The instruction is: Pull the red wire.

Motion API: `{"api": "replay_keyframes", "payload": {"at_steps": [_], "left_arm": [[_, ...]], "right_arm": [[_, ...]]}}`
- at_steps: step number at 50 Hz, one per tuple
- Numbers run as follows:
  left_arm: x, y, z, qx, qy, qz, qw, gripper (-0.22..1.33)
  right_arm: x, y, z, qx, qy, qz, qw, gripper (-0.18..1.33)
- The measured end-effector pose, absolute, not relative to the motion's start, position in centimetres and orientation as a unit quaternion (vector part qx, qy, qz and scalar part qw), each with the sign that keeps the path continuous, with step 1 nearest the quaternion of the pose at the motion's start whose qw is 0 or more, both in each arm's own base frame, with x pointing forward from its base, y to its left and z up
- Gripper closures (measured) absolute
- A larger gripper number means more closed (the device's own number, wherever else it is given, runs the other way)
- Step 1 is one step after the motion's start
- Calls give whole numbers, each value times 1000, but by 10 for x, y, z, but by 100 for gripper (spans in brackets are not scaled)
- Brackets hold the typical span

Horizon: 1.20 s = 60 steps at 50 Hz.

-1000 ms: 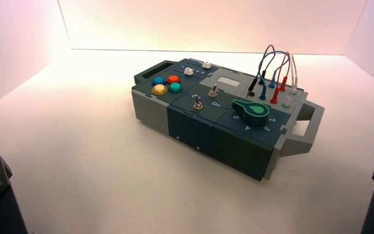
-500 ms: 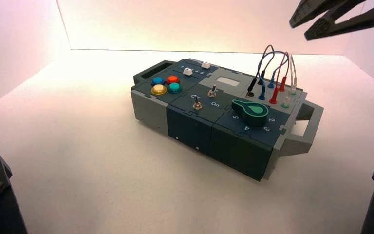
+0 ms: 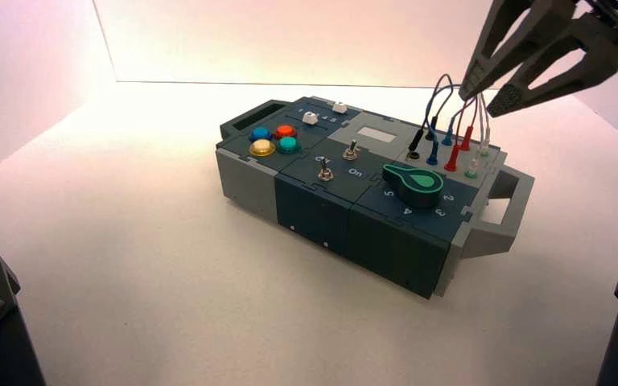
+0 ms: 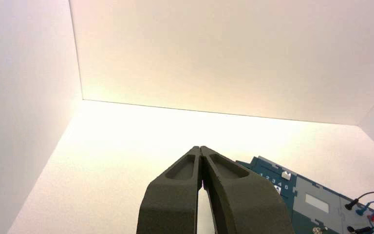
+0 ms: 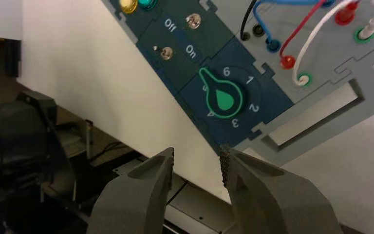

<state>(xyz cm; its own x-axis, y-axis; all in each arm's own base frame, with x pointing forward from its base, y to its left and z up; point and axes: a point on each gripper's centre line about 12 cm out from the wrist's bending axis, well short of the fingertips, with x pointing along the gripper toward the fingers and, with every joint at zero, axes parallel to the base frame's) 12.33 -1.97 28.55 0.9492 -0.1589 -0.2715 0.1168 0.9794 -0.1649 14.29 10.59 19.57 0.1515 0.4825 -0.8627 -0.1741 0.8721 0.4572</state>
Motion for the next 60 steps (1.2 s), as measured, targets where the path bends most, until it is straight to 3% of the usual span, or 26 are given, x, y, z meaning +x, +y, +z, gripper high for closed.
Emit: {"api": "replay_keyframes", "payload": {"at_steps": [34, 45, 60], "left_arm": [[132, -21, 284, -69, 147, -72, 984, 127], [138, -22, 280, -62, 159, -73, 983, 128], [143, -24, 284, -59, 156, -80, 983, 127]], "right_arm": [[193, 113, 166, 64, 664, 174, 724, 12], [203, 113, 145, 44, 686, 157, 709, 11], [208, 106, 142, 17, 687, 145, 712, 11]]}}
